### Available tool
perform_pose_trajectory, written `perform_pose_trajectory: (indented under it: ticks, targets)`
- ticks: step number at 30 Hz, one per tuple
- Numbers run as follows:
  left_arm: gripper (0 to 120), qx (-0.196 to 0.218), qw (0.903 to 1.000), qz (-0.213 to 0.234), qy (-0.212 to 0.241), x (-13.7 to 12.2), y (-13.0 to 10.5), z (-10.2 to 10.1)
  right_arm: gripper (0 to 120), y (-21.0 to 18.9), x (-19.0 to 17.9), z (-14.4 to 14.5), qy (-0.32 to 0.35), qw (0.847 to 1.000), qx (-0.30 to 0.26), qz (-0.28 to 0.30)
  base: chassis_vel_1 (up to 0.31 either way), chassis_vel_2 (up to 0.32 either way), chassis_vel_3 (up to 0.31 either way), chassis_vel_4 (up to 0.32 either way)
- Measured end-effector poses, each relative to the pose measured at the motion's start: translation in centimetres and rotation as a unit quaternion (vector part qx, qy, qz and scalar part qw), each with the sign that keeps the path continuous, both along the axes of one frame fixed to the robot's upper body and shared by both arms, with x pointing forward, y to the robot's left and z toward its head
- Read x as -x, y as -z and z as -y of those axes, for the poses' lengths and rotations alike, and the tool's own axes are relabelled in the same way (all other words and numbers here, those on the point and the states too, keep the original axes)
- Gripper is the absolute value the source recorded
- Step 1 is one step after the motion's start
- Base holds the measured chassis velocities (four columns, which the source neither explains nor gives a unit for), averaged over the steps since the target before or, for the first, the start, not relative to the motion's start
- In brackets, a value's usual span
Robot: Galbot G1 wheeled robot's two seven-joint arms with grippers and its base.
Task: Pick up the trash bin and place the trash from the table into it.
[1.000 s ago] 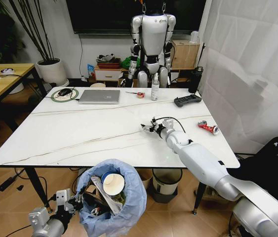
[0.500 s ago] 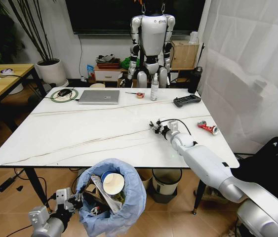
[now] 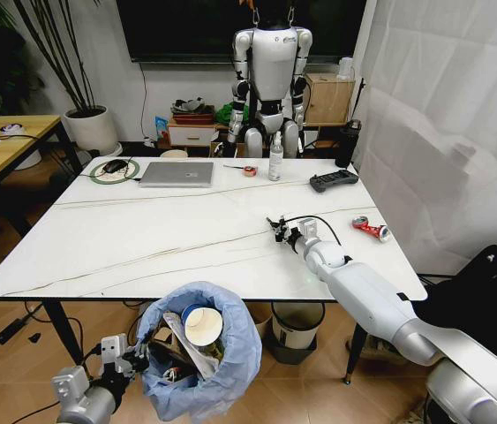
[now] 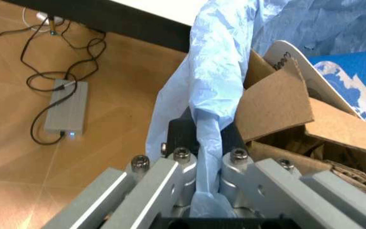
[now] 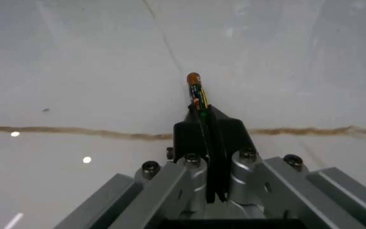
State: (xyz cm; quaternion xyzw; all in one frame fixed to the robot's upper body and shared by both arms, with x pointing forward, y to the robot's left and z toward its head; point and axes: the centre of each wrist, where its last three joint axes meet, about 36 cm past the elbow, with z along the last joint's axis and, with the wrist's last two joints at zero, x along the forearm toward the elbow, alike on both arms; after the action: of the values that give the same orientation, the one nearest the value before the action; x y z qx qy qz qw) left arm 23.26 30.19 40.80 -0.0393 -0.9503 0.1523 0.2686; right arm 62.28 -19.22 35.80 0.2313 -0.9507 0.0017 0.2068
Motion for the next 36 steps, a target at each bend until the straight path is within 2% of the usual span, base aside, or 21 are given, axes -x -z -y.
perform_pose_trajectory:
  ticks: [2, 4, 8, 9, 10, 12, 15, 16, 21, 32, 33, 36]
  targets:
    - [0, 0.001, 1.0, -0.002, 0.002, 0.1, 0.1, 0.0, 0, -2.4, 1.9, 0.3, -0.014, 0.999, -0.051, 0.006, 0.0, 0.0, 0.0, 0.0]
    - [0, 0.001, 1.0, -0.002, 0.003, 0.1, 0.1, 0.0, 0, -3.1, 2.3, 0.3, -0.019, 0.998, -0.061, 0.011, 0.0, 0.0, 0.0, 0.0]
    - [0, 0.002, 1.0, -0.003, 0.007, 0.1, 0.0, 0.0, 0, -8.4, 7.6, -0.7, -0.095, 0.985, -0.135, 0.044, 0.0, 0.0, 0.0, 0.0]
    - [0, 0.003, 1.0, -0.001, 0.008, 0.0, -0.1, 0.0, 0, -10.6, 10.8, -2.2, -0.149, 0.972, -0.171, 0.057, 0.0, 0.0, 0.0, 0.0]
    - [0, 0.003, 1.0, -0.001, 0.008, 0.0, -0.1, 0.0, 0, -10.6, 10.8, -2.2, -0.149, 0.972, -0.171, 0.057, 0.0, 0.0, 0.0, 0.0]
    - [0, 0.004, 1.0, 0.003, 0.008, -0.3, -0.3, -0.2, 0, -12.0, 15.2, -4.0, -0.225, 0.95, -0.206, 0.06, 0.0, 0.0, 0.0, 0.0]
    - [0, 0.006, 0.9999, 0.004, 0.007, -0.5, -0.4, -0.2, 0, -10.6, 20.6, -5.1, -0.296, 0.927, -0.225, 0.043, 0.0, 0.0, 0.0, 0.0]
    - [0, 0.006, 0.9999, 0.004, 0.007, -0.5, -0.4, -0.2, 0, -10.6, 20.6, -5.1, -0.296, 0.927, -0.225, 0.043, 0.0, 0.0, 0.0, 0.0]
    - [0, 0.007, 0.9999, 0.01, 0.005, -0.7, -0.7, -0.3, 0, -6.9, 25.3, -4.2, -0.325, 0.921, -0.212, 0.021, 0.0, 0.0, 0.0, 0.0]
    - [0, 0.009, 0.9999, 0.009, 0.003, -0.7, -0.7, -0.1, 0, -4.5, 26.9, -3.7, -0.313, 0.929, -0.197, 0.018, 0.0, 0.0, 0.0, 0.0]
    - [0, 0.009, 0.9999, 0.009, 0.002, -0.7, -0.7, -0.1, 1, -4.4, 26.9, -3.7, -0.312, 0.929, -0.197, 0.019, 0.0, 0.0, 0.0, 0.0]
    - [0, 0.008, 0.9999, 0.01, 0.001, -0.8, -0.8, -0.2, 14, -4.2, 26.8, -3.7, -0.308, 0.931, -0.194, 0.024, 0.0, 0.0, 0.0, 0.0]
